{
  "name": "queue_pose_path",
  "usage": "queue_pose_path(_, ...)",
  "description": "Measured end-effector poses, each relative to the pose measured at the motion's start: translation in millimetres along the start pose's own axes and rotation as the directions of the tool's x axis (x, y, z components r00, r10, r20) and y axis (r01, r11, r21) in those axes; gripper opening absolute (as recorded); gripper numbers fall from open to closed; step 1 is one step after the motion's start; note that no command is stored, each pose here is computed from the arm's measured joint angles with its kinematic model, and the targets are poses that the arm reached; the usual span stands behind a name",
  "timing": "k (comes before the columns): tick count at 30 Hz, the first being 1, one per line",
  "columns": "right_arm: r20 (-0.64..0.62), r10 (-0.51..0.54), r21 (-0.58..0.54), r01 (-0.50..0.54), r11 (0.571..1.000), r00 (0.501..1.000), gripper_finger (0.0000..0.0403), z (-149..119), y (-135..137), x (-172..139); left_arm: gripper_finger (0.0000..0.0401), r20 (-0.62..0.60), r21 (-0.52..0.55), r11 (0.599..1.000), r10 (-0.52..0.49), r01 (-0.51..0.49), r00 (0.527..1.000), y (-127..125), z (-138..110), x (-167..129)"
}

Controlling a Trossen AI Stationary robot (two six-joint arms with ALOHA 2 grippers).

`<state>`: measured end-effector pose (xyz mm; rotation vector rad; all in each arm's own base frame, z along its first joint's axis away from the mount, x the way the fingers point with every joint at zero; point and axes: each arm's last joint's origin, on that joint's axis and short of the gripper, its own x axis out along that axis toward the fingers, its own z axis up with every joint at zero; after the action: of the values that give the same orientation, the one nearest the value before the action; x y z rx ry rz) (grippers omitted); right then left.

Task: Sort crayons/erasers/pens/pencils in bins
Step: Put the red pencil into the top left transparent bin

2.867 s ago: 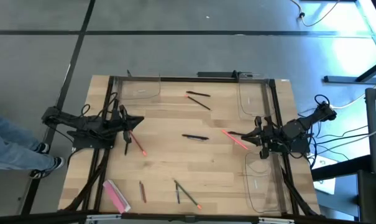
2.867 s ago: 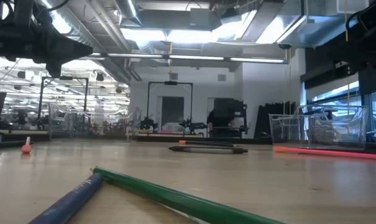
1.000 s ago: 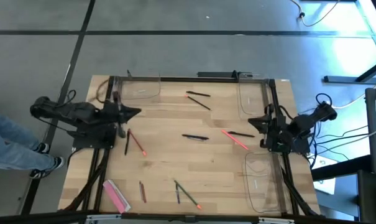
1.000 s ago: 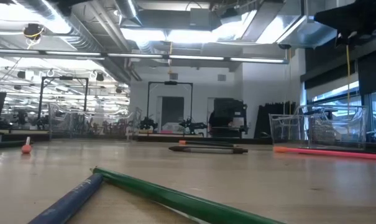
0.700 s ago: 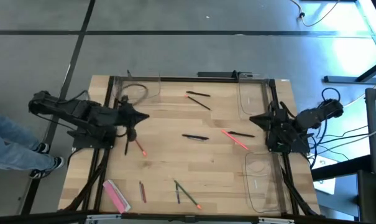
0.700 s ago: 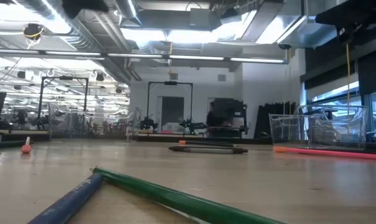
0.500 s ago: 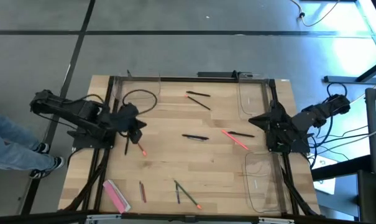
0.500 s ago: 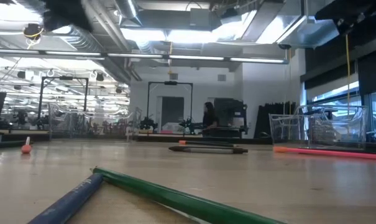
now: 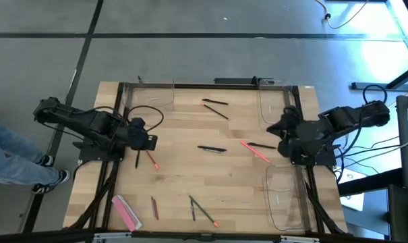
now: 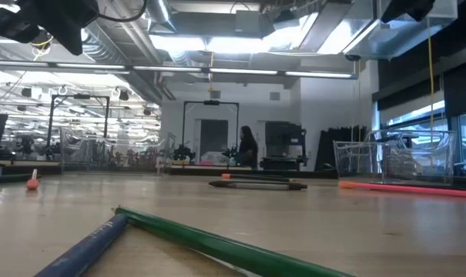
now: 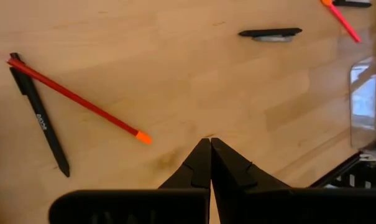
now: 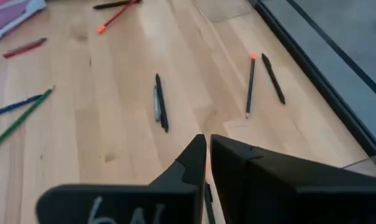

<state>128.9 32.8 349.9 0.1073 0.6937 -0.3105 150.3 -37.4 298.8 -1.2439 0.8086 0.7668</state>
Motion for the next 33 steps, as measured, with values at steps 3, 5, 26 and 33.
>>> queue_pose_path(3,-0.038,0.042,-0.054,-0.044,0.998,0.998,0.0027,4,2,3,0.0,-0.033,-0.082,0.997,0.008,-0.01,0.999,0,-1,1)
queue_pose_path(5,-0.059,0.07,-0.068,-0.074,0.995,0.996,0.0027,6,3,5,0.0,-0.04,-0.088,0.996,0.022,-0.025,0.999,-1,-2,3)
queue_pose_path(26,-0.107,0.18,-0.057,-0.187,0.981,0.978,0.0027,9,-1,8,0.0,-0.067,-0.071,0.977,0.195,-0.199,0.979,-5,-5,26)
queue_pose_path(33,-0.094,0.185,-0.052,-0.191,0.98,0.978,0.0027,10,-1,8,0.0026,-0.112,-0.06,0.967,0.241,-0.249,0.964,-6,-8,32)
